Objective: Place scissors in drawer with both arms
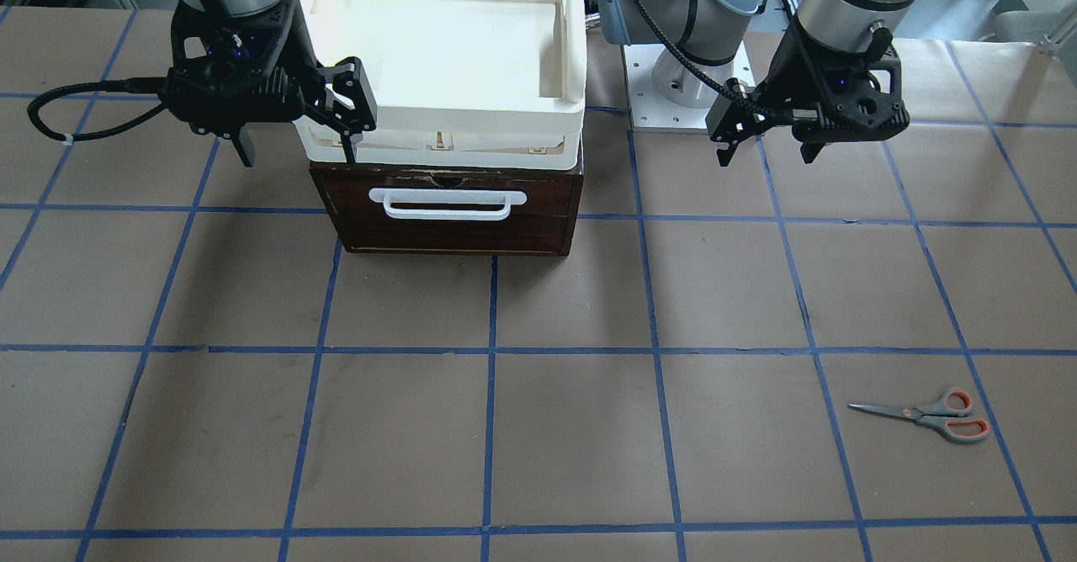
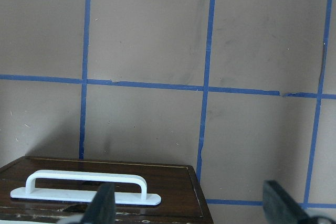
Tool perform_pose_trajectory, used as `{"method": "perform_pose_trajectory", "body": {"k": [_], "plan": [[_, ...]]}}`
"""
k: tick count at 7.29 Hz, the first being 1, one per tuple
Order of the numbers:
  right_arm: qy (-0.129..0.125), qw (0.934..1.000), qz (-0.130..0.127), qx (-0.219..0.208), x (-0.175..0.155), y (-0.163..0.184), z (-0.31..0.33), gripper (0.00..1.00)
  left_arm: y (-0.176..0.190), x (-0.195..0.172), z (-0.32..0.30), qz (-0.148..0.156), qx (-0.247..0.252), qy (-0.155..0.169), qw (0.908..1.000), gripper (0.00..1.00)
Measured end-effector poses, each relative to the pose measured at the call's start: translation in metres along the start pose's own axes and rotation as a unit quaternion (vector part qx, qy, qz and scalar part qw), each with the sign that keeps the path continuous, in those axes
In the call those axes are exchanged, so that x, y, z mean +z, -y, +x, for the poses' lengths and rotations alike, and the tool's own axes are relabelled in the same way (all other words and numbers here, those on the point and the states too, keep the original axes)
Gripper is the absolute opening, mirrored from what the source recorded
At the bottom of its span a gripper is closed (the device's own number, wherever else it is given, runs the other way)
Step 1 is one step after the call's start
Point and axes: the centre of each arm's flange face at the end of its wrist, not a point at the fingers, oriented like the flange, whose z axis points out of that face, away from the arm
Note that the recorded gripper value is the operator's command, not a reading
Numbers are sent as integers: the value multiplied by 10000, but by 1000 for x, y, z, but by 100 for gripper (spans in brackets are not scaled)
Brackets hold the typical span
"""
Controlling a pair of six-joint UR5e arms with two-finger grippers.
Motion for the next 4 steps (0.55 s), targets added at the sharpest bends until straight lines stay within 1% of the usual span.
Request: {"method": "perform_pose_trajectory", "body": {"k": [4], "plan": [[-15, 10000, -48, -29, 5, -1, 0, 100, 0, 0, 0, 8, 3, -1, 10000, 100]]}}
